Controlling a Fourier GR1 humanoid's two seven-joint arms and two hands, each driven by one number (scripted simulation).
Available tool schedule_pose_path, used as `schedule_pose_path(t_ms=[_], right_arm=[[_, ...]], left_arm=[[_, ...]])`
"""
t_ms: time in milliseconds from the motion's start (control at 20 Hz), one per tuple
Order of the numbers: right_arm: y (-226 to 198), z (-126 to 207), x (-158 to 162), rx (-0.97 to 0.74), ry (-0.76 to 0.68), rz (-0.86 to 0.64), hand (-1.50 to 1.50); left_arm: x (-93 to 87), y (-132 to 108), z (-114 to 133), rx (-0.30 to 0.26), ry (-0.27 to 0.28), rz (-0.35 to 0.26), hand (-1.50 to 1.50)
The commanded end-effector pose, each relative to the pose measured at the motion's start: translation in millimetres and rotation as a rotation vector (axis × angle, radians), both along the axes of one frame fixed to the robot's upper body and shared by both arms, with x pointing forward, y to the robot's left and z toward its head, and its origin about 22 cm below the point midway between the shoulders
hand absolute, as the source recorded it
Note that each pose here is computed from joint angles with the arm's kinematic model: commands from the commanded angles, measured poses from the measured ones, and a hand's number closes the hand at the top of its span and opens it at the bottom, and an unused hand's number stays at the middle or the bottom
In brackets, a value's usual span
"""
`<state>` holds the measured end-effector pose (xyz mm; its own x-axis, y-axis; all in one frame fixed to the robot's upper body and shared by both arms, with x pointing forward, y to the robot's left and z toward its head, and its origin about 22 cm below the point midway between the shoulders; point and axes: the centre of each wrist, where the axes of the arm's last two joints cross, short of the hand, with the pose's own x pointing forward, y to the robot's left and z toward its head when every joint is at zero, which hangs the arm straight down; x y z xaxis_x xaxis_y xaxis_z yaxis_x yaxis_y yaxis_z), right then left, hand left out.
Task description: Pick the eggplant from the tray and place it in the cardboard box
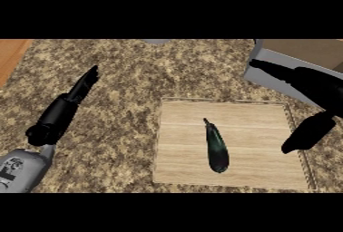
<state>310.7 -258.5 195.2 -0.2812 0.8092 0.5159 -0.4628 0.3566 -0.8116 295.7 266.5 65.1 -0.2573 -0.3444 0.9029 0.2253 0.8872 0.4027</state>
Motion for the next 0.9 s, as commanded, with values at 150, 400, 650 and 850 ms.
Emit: schedule_pose_path(t_ms=[150, 400, 650, 850], right_arm=[[68, 9, -2, -0.264, 0.118, 0.110, -1.50], [121, 21, -2, -0.357, 0.162, 0.113, -1.50], [140, 1, -6, -0.408, 0.243, 0.081, -1.50], [142, 4, -2, -0.413, 0.284, 0.063, -1.50]], left_arm=[[-4.6, -17, -1, 0.014, 0.003, -0.014, 0.00], [9.3, -13, 3, 0.007, 0.000, 0.008, 0.00], [-4.7, -5, -2, 0.012, -0.005, 0.003, 0.00], [-10.7, 3, 8, -0.001, 0.000, 0.009, 0.00]])
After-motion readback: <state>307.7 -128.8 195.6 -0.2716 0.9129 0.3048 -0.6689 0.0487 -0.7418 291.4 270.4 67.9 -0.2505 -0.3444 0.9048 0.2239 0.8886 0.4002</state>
